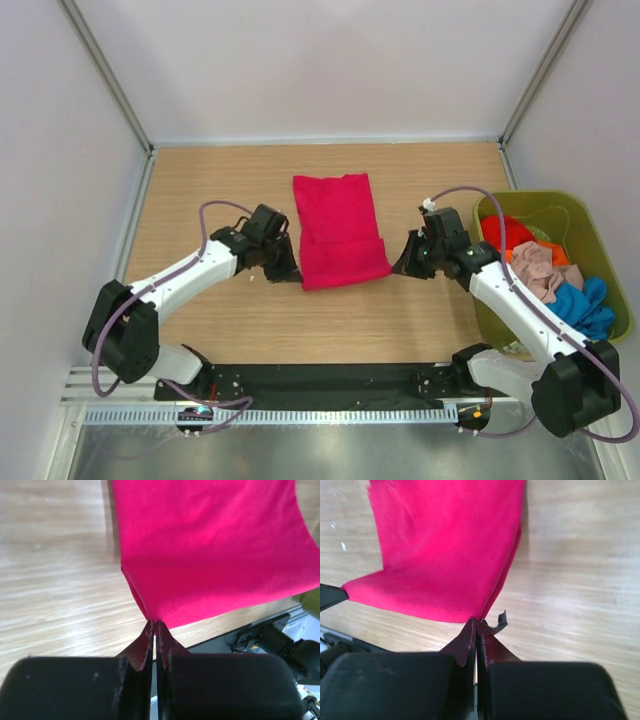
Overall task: Fold and stack the t-shirts
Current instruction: Fold the tshirt
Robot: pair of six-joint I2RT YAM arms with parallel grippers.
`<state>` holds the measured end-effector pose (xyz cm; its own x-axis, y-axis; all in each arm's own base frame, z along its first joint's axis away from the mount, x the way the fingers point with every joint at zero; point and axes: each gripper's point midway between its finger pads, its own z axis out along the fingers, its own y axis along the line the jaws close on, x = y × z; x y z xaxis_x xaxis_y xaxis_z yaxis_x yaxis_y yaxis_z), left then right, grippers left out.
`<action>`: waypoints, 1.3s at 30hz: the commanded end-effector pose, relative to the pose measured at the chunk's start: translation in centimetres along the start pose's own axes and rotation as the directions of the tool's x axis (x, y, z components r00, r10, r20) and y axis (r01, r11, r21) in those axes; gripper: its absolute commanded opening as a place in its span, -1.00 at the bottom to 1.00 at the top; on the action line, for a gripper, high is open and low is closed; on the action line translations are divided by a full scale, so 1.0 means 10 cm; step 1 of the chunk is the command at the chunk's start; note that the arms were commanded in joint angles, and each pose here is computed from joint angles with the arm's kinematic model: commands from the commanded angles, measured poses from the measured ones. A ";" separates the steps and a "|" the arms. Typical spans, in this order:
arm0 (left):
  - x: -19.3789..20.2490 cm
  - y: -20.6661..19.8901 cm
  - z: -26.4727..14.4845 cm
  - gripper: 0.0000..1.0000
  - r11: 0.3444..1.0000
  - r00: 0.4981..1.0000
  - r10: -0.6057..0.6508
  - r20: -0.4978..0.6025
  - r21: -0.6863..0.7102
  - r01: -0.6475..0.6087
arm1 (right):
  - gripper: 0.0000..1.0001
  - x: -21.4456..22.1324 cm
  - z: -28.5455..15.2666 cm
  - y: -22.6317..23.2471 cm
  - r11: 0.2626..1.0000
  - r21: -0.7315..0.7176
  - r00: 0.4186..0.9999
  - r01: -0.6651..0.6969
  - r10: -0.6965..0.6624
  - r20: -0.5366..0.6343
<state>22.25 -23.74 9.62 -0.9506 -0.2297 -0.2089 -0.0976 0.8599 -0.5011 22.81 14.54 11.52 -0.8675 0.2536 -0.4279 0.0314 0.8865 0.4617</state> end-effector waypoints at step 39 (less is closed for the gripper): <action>-3.58 -0.68 0.42 -0.99 0.936 0.941 -0.097 0.323 0.352 -0.024 | -0.98 -3.02 1.37 0.73 0.989 -0.094 0.946 0.111 -0.076 0.315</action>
<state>54.95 -22.66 12.80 -0.8483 -0.4163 -0.3272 -0.0931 0.7256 -0.6818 53.04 18.43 13.96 -0.7533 0.2653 -0.6019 -0.0358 0.8972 0.4402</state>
